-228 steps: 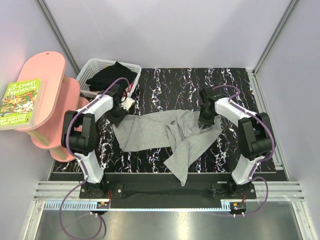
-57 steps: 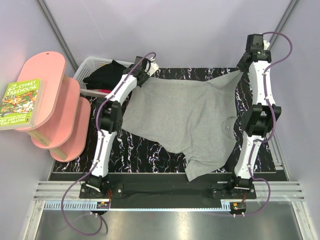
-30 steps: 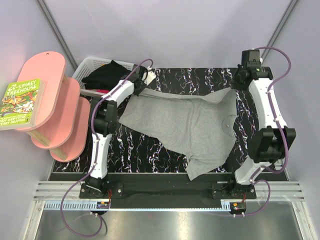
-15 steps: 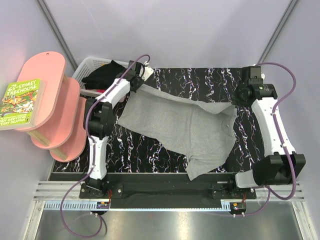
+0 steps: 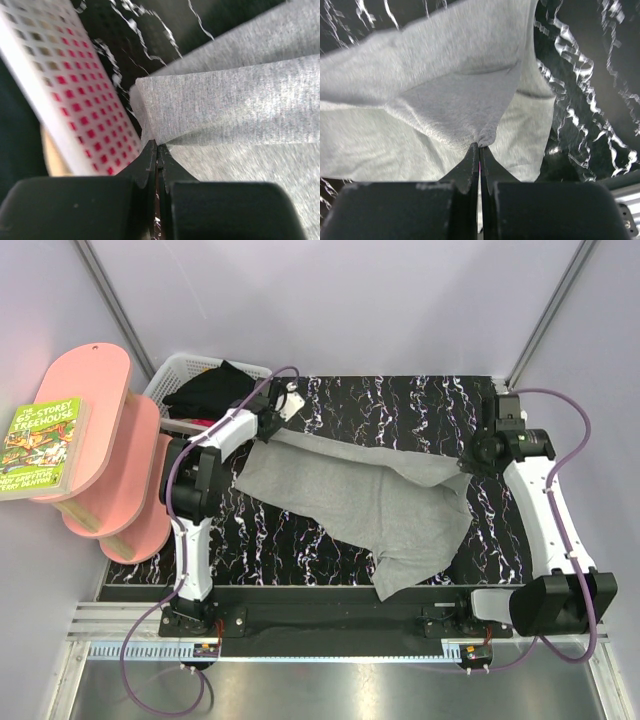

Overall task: Fold and stack the t-shirts
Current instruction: Fold the flattened tshirt in 1/3 of the way

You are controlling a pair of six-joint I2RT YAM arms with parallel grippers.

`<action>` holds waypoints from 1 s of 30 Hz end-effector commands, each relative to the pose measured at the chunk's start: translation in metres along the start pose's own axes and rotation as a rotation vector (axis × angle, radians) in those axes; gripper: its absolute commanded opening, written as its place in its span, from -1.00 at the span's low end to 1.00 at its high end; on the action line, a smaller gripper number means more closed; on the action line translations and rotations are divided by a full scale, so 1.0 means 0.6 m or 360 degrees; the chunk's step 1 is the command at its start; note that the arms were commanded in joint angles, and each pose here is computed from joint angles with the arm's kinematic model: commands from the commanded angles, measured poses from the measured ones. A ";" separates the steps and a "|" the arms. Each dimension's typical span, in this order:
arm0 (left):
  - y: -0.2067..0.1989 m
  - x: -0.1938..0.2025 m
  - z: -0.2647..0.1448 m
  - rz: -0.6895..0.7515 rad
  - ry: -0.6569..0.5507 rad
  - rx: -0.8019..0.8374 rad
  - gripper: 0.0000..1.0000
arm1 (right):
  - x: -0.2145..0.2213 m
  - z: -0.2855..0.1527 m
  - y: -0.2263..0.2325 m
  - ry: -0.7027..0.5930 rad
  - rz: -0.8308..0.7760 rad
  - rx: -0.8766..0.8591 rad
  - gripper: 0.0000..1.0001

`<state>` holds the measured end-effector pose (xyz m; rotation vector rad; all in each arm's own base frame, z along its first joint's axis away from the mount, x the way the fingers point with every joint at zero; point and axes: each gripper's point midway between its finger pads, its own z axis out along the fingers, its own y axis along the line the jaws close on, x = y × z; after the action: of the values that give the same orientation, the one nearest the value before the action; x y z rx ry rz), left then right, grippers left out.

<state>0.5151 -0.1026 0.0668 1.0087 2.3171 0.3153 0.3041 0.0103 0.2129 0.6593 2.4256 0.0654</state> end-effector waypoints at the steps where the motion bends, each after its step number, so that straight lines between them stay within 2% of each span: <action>1: 0.025 0.006 -0.028 0.0006 -0.0038 -0.0071 -1.00 | 0.075 0.003 -0.005 0.0194 0.0024 -0.0041 -1.00; 4: 0.009 0.033 -0.027 0.0030 0.0008 -0.0044 -1.00 | 0.131 0.011 -0.008 0.0351 0.0025 -0.0058 -0.69; 6: 0.008 0.041 -0.030 0.0032 0.0019 -0.0040 -1.00 | 0.153 0.008 -0.011 0.0402 0.0037 -0.0075 -0.68; 8: 0.009 0.045 -0.032 0.0031 0.0024 -0.0043 -0.89 | 0.152 0.001 -0.013 0.0395 0.0039 -0.0071 -0.64; 9: 0.010 0.044 -0.035 0.0035 0.0020 -0.0046 -0.58 | 0.137 -0.006 -0.009 0.0358 0.0035 -0.0074 -0.60; 10: 0.014 0.041 -0.040 0.0036 0.0012 -0.0054 -0.11 | 0.131 -0.012 -0.015 0.0347 0.0021 -0.0034 -0.58; 11: 0.018 0.033 -0.045 0.0032 -0.0006 -0.0062 0.26 | 0.121 -0.013 -0.015 0.0333 0.0002 -0.0019 -0.54; 12: 0.023 0.027 -0.051 0.0028 -0.0020 -0.0069 0.53 | 0.094 -0.024 -0.007 0.0266 0.0001 -0.0022 -0.50; 15: 0.029 -0.002 -0.077 0.0007 -0.0083 -0.0070 0.74 | 0.050 -0.027 0.009 0.0175 -0.0012 -0.0031 -0.39; 19: 0.016 -0.061 -0.123 0.0022 -0.0220 -0.0050 0.72 | 0.016 0.015 0.023 0.0119 -0.0045 0.0009 -0.42; 23: -0.036 -0.100 -0.136 0.0095 -0.0285 0.0039 0.67 | 0.028 0.105 0.042 0.0244 0.0009 0.0054 -0.51; 26: -0.081 -0.113 -0.126 0.0135 -0.0292 0.0133 0.62 | 0.028 0.160 0.052 0.0280 0.0027 0.0089 -0.55; 30: -0.103 -0.111 -0.092 0.0118 -0.0256 0.0201 0.57 | 0.018 0.214 0.042 0.0276 0.0009 0.0194 -0.56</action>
<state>0.4738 -0.1795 0.1204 1.1557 2.1740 0.1838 0.3505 0.0339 0.1096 0.7193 2.6964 0.0301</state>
